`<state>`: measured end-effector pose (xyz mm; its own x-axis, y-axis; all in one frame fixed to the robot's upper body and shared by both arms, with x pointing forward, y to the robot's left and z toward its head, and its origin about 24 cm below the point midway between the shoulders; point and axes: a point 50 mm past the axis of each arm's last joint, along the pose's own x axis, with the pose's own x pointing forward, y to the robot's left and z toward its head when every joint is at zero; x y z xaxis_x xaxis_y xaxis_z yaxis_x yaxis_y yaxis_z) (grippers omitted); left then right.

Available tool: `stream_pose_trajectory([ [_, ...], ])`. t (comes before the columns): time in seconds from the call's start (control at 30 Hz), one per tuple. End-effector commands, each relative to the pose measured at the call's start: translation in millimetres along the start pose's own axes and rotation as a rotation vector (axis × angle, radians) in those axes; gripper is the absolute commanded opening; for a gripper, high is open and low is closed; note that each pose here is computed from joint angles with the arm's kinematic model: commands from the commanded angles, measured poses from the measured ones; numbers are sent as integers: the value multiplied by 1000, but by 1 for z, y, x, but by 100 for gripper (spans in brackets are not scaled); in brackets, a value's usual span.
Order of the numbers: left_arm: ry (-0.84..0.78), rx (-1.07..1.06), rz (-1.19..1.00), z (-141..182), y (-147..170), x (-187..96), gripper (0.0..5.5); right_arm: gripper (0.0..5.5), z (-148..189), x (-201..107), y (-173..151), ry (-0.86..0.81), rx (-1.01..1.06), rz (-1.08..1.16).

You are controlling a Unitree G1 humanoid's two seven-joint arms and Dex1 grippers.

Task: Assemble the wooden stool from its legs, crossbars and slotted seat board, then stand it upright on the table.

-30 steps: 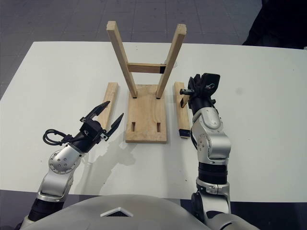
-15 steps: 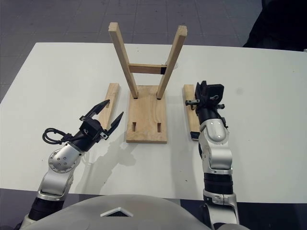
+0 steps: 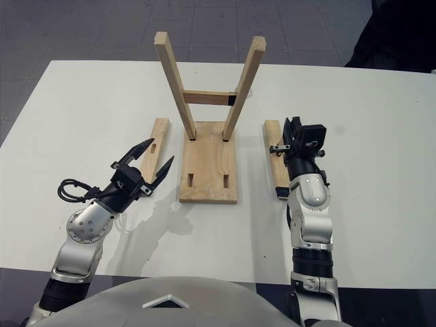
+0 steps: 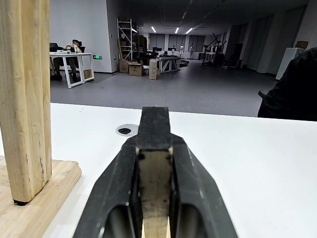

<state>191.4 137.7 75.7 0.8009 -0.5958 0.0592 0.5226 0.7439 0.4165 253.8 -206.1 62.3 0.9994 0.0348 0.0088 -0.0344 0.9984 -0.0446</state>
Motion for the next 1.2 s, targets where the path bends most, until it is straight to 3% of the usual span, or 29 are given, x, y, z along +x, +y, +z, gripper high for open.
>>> stream_pose_trajectory([
  [0.03, 15, 4, -7, -2, 3, 1, 284, 42, -31, -13, -3, 161, 29, -33],
  [0.6, 15, 6, -17, -3, 3, 0, 284, 42, 2, -3, 6, 35, 33, -11],
  [0.7, 16, 6, -16, -3, 2, 0, 284, 117, 3, -3, 7, 28, 33, -6],
  [0.97, 20, 3, -12, -4, 2, -2, 284, 245, 8, -3, 8, 11, 10, 6],
  [1.2, 24, 2, -7, -4, 2, -4, 284, 245, 30, -5, 6, -29, -19, -17],
])
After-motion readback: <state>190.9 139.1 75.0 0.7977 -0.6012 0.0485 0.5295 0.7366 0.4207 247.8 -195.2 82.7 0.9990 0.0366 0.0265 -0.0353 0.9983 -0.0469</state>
